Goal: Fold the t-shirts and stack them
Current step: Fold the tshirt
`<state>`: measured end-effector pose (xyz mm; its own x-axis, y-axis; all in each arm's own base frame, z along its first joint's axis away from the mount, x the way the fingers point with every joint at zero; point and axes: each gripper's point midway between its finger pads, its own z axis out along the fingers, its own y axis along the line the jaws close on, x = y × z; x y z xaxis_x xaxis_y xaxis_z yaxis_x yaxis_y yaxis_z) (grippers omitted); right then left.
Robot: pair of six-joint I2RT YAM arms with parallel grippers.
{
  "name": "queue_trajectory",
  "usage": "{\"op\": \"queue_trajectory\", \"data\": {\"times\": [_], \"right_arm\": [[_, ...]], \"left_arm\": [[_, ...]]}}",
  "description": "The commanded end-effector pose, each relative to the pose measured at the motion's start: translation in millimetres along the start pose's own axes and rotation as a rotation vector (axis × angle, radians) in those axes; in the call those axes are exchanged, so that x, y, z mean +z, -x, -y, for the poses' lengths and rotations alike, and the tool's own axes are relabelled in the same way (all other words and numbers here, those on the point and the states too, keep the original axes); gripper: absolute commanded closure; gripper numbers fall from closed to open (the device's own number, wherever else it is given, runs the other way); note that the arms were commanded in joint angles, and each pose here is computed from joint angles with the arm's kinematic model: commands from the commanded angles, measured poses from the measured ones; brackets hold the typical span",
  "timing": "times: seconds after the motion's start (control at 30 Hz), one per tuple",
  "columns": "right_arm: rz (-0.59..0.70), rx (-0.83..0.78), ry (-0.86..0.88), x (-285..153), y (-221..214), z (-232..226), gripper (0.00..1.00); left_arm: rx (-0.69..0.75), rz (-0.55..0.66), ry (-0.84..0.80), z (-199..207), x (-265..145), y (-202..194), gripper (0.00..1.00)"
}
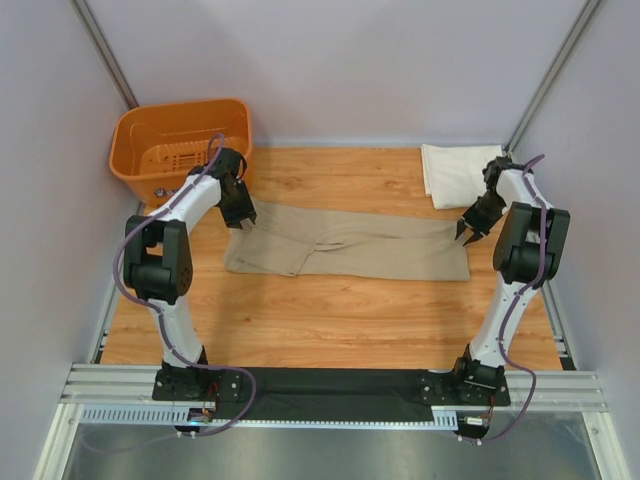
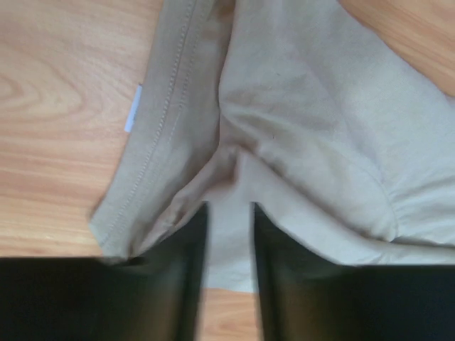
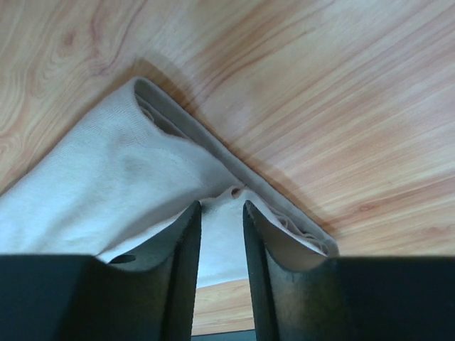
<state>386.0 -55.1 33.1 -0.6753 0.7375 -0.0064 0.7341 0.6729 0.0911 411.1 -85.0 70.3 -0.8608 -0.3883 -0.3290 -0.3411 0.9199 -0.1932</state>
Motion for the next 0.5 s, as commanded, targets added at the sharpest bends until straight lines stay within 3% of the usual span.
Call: {"op": "queue_trajectory", "data": {"times": [0.0,0.1,0.23,0.27,0.3,0.47], "right_arm": [[0.089,-0.078,-0.005,-21.6,20.7,-2.3,0.66],[0.184,-0.128,-0.035,-54.3,30.9,5.6,0.56],[0.245,-0.190,0.039,-85.9,13.2,-10.1,0.54],[0.263,-0.218,0.128,-98.8,3.3,-27.7,0.54],[0.223,-0.227,0.143,-89.1,-13.4,-30.7,0.54],[0.070,-0.263,0.318,-56.4,-80.4,-79.1,0.52]], "left_arm": [[0.031,0.081,-0.040,7.0,-27.0,24.0,0.50],[0.049,0.129,-0.066,4.9,-61.1,21.8,0.39],[0.067,0.141,-0.129,0.0,-93.9,-4.1,0.41],[0.065,0.148,-0.157,1.4,-97.4,-8.2,0.42],[0.066,0.167,-0.188,3.1,-107.0,-12.4,0.45],[0.072,0.078,-0.281,3.8,-78.4,-53.5,0.54]]}}
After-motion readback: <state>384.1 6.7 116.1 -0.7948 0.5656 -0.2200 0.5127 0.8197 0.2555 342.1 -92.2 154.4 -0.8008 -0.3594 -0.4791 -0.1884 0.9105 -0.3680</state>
